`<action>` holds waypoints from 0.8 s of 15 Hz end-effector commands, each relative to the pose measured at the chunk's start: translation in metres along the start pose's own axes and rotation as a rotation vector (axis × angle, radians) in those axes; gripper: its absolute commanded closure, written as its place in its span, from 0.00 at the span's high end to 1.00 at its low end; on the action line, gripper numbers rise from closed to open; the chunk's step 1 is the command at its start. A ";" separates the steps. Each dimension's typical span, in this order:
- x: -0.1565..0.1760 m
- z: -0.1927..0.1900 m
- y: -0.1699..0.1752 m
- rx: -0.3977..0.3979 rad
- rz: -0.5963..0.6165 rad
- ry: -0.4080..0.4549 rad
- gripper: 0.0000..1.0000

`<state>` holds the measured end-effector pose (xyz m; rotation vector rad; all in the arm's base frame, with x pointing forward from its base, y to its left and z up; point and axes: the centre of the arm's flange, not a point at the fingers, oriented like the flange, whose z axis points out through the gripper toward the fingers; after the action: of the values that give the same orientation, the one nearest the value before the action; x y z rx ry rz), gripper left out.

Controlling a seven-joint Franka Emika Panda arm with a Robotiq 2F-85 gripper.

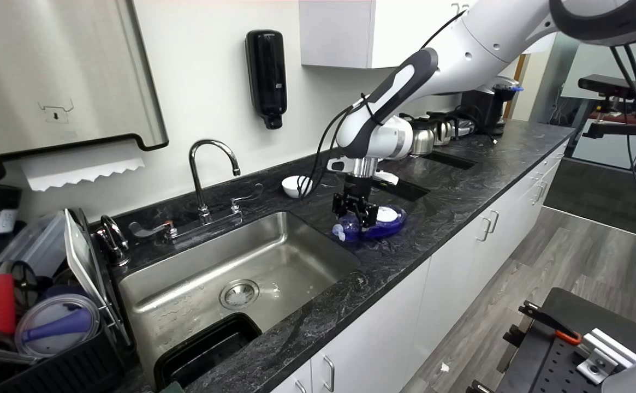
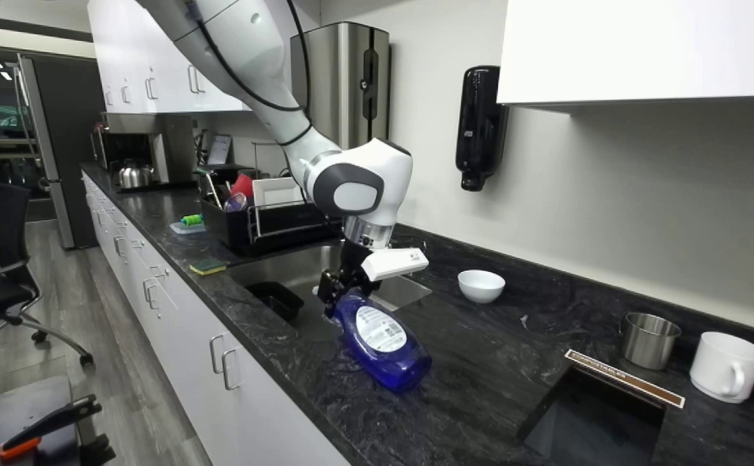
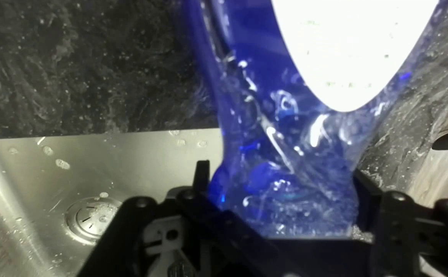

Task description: Pour some dish soap in the sink

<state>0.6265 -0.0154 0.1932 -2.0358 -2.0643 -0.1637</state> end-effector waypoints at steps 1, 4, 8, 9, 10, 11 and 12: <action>0.003 -0.020 -0.009 -0.047 0.028 0.013 0.56; -0.005 -0.036 -0.008 -0.071 0.065 0.040 0.56; -0.023 -0.063 -0.006 -0.117 0.141 0.103 0.56; -0.026 -0.069 -0.006 -0.128 0.157 0.118 0.56; -0.029 -0.075 -0.007 -0.142 0.171 0.129 0.56; -0.031 -0.079 -0.007 -0.151 0.182 0.140 0.56; -0.033 -0.082 -0.008 -0.159 0.191 0.149 0.56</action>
<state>0.6333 -0.0655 0.2511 -2.2195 -1.8462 -0.3852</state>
